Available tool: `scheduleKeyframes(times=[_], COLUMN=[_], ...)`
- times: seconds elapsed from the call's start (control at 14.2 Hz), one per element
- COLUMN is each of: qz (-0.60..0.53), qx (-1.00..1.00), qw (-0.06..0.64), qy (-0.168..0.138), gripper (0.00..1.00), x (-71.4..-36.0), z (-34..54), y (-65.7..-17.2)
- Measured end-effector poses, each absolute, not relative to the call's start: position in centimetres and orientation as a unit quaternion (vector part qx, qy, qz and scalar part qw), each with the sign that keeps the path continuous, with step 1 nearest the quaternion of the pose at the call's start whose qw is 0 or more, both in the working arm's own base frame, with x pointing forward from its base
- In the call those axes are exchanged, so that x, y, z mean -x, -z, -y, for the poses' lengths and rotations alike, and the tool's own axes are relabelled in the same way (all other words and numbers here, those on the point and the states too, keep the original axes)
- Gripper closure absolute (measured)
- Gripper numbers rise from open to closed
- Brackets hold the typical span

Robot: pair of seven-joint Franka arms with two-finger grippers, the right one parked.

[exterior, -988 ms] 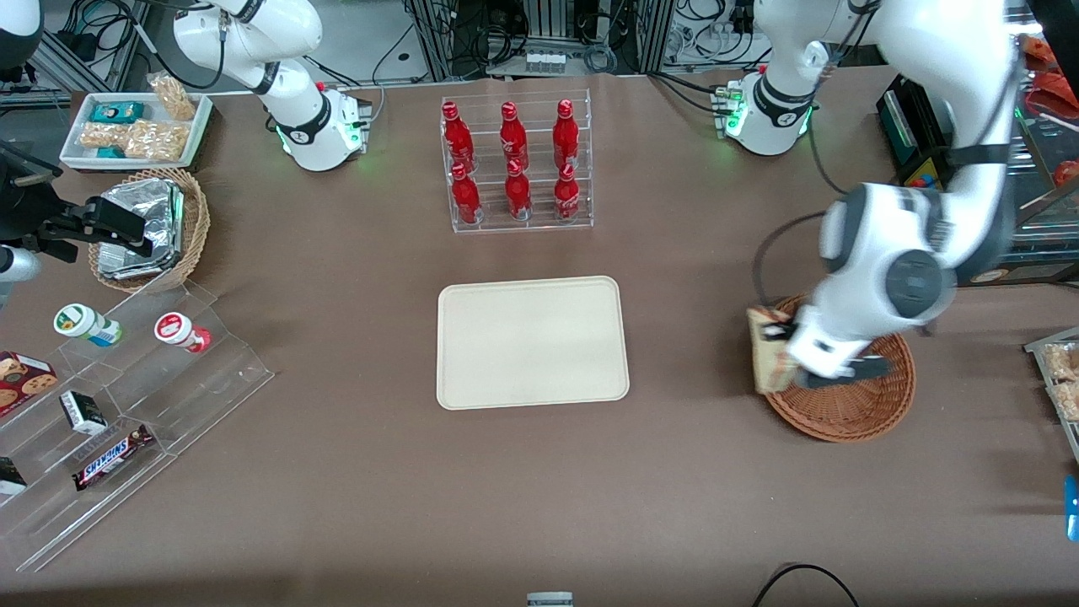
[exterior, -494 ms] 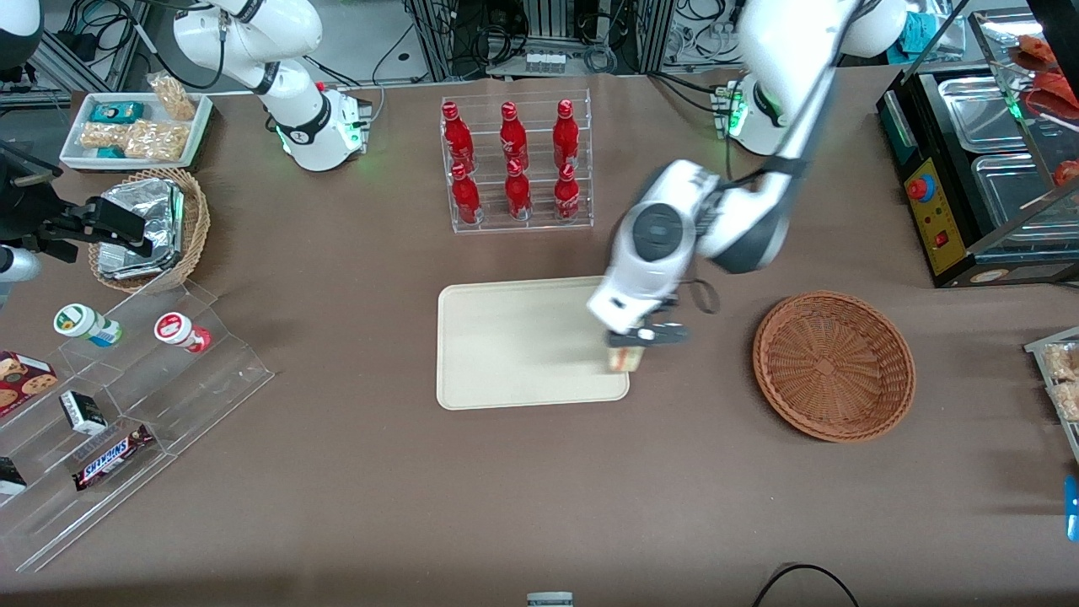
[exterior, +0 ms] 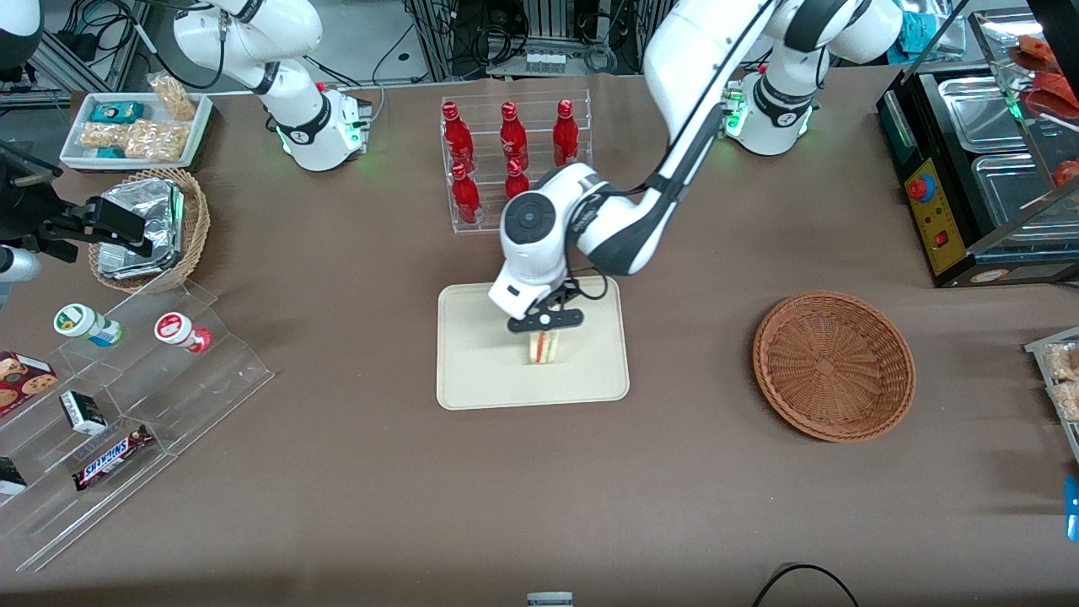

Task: Place sandwich from basket to tray

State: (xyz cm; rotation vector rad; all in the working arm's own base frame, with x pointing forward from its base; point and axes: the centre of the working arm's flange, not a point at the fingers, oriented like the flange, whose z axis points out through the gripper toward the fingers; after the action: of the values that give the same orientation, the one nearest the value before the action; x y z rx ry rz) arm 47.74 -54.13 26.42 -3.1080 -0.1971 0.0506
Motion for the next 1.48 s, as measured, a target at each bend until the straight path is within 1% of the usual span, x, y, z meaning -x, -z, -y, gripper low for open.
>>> scheduleKeyframes(times=[0.21,0.35,0.42,0.49,0.56,0.64,0.85,0.92,0.99,1.13,1.2,1.34,1.48], qz=[0.087,0.096,0.098,0.1,0.101,0.102,0.104,0.107,0.11,0.111,0.123,0.128,0.097], qx=[0.995,0.994,0.994,0.994,0.994,0.994,0.994,0.993,0.993,0.993,0.991,0.991,0.994], qw=[0.037,0.043,0.042,0.04,0.037,0.035,0.02,0.014,0.013,0.025,0.03,0.046,0.058], qy=[0.017,0.02,0.021,0.022,0.023,0.024,0.035,0.04,0.044,0.04,0.034,0.011,-0.009], gripper=[0.86,0.86,0.85,0.8,0.8,0.74,0.47,0.36,0.27,0.07,0.0,0.0,0.0], x=[-47.9,-48.2,-48.2,-48.3,-48.4,-48.5,-49.1,-49.5,-49.9,-50.6,-51.4,-53.0,-54.6], z=[55.2,55.3,55.4,55.5,55.5,55.6,55.9,55.8,55.4,53.7,52.1,47.5,41.4], y=[-24.9,-24.0,-23.7,-23.9,-24.1,-24.3,-26.4,-27.8,-29.5,-33.2,-35.1,-37.8,-38.9])
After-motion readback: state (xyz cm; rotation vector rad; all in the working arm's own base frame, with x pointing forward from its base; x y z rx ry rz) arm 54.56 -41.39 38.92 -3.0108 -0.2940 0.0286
